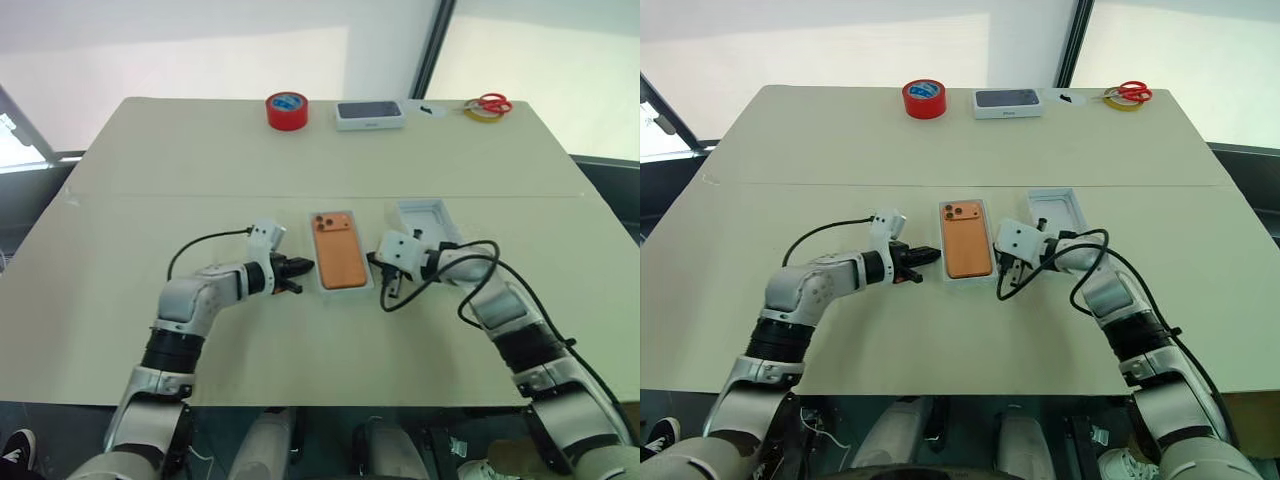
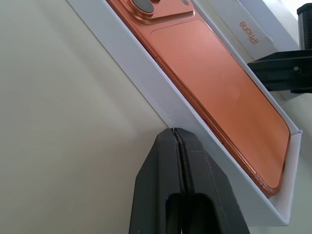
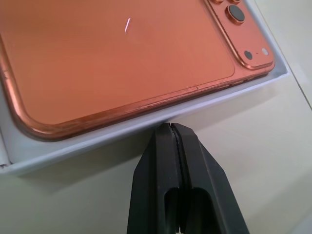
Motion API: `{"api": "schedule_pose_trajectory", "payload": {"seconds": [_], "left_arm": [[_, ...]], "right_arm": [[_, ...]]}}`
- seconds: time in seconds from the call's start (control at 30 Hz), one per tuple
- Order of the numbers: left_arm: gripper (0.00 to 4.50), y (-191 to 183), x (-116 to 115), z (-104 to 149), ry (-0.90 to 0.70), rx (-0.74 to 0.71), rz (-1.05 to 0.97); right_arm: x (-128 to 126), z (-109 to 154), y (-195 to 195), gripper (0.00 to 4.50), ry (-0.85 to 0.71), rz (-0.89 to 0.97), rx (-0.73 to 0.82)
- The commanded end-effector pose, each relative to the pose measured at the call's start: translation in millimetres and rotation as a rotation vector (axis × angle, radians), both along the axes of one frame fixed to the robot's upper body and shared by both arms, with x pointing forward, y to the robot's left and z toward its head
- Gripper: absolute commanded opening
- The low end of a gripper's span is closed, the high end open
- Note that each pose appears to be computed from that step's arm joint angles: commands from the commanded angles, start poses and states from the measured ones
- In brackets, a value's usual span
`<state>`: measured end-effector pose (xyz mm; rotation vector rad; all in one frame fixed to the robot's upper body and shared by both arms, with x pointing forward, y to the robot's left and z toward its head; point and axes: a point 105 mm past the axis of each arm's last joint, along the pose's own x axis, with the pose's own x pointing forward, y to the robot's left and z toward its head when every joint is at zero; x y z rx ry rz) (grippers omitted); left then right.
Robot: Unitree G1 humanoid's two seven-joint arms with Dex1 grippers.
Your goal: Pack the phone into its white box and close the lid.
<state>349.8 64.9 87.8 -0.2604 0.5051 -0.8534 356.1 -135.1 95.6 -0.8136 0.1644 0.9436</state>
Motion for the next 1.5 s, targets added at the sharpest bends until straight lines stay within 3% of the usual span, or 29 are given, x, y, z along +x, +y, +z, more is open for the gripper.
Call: {"api": "schedule_pose_trajectory", "payload": {"seconds": [0.03,0.3,0.53,0.6,0.7,0.83,0.87,1.0,1.17,1.27,1.4,1.5], "left_arm": [[0.03,-28,-4,2,-0.015,-0.017,-0.089],[0.03,-42,0,0,-0.028,-0.020,-0.117],[0.03,-29,-3,2,-0.035,-0.029,-0.106],[0.55,-22,-3,6,-0.086,-0.006,-0.104],[1.69,-13,-4,15,-0.129,-0.010,-0.106],[3.62,10,-9,32,-0.242,0.018,-0.125],[3.65,12,-11,34,-0.269,0.028,-0.134],[3.65,32,-17,43,-0.389,0.053,-0.165],[3.65,51,-32,58,-0.603,0.105,-0.258],[3.65,55,-42,62,-0.592,0.048,-0.315],[3.65,69,-54,73,-0.732,0.080,-0.376],[3.65,75,-59,71,-0.725,0.084,-0.405]], "right_arm": [[-12,1,-6,0.00,0.010,0.001,0.005],[-15,2,-28,0.00,0.007,-0.086,-0.015],[-12,11,-31,0.00,-0.002,-0.092,0.008],[-11,19,-36,0.52,0.015,-0.106,0.038],[-10,35,-43,1.71,-0.008,-0.120,0.051],[-6,74,-51,3.72,-0.061,-0.168,0.193],[-5,77,-53,4.34,-0.060,-0.185,0.214],[-2,67,-66,4.43,-0.008,-0.313,0.194],[-10,57,-55,4.43,0.243,-0.465,0.325],[-12,58,-50,4.43,0.304,-0.510,0.320],[-15,58,-44,4.43,0.480,-0.605,0.342],[-21,53,-42,4.43,0.579,-0.659,0.318]]}}
